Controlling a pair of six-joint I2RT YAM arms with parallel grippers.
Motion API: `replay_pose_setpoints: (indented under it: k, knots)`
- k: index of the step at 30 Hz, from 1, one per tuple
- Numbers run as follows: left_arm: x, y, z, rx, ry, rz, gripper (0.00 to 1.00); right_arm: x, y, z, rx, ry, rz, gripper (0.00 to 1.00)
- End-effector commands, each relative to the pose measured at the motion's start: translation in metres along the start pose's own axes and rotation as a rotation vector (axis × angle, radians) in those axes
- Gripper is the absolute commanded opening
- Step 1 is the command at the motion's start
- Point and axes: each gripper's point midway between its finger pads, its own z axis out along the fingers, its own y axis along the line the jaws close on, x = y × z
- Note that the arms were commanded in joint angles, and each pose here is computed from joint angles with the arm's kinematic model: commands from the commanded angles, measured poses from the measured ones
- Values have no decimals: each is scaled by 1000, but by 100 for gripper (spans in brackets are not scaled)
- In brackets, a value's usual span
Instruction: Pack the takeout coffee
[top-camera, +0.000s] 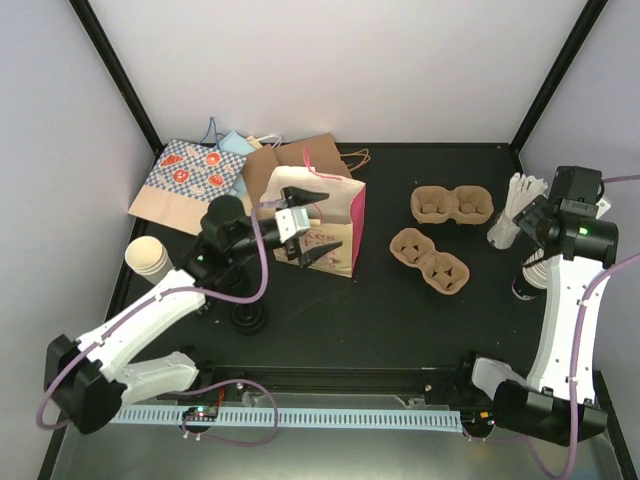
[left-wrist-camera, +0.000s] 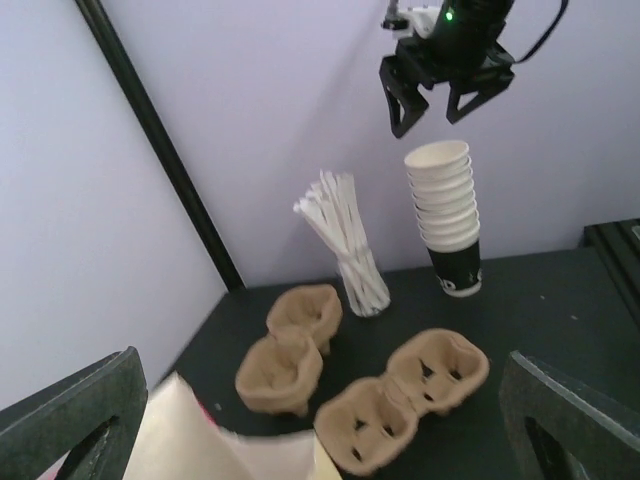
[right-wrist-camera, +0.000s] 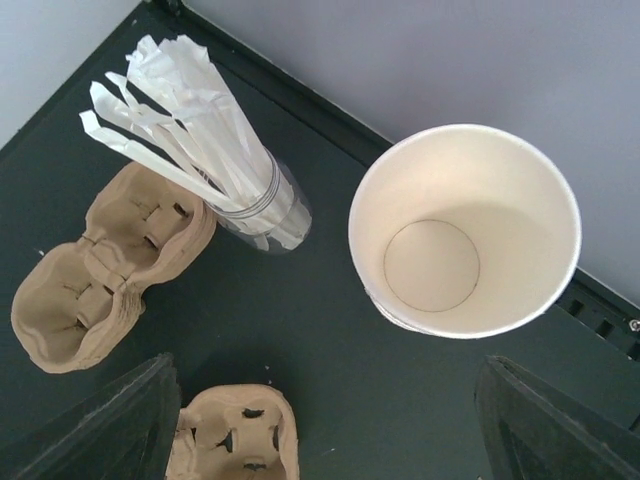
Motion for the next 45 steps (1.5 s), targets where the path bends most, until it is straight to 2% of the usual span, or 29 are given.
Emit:
replay_pose_setpoints:
  k: [1,5,9,14,16,21,25,32,35,38,45]
  knots:
    - [-24,6,27,44,-21,135,99,-9,-9,-12,13,-75,22,83]
    - [-15,5,39,48,-15,202,99,-8,-16,-16,36,-86,30,83]
    - [-16,11,43,24,-11,191,99,-2,-17,-13,28,-79,21,84]
    - [-34,7,21,-25,-52,184,99,2,-17,-5,44,-54,7,81]
    - [-42,3,10,-44,-64,172,99,1,-18,-4,55,-57,12,75]
    - [-54,0,-24,-135,-91,30,99,4,-22,5,90,-50,27,69]
    - [-56,-5,-39,-150,-69,-46,99,2,-18,15,94,-45,33,64]
    - [-56,-9,-54,-173,-45,-71,99,-3,-20,29,139,-44,31,64]
    - [-59,-4,-62,-227,-44,-106,99,0,-17,38,121,-13,32,58]
    - [-55,1,-68,-273,-26,-148,99,-3,-13,43,119,-1,29,57]
    - [-44,-9,-79,-267,10,-178,99,-3,-8,58,130,36,25,56]
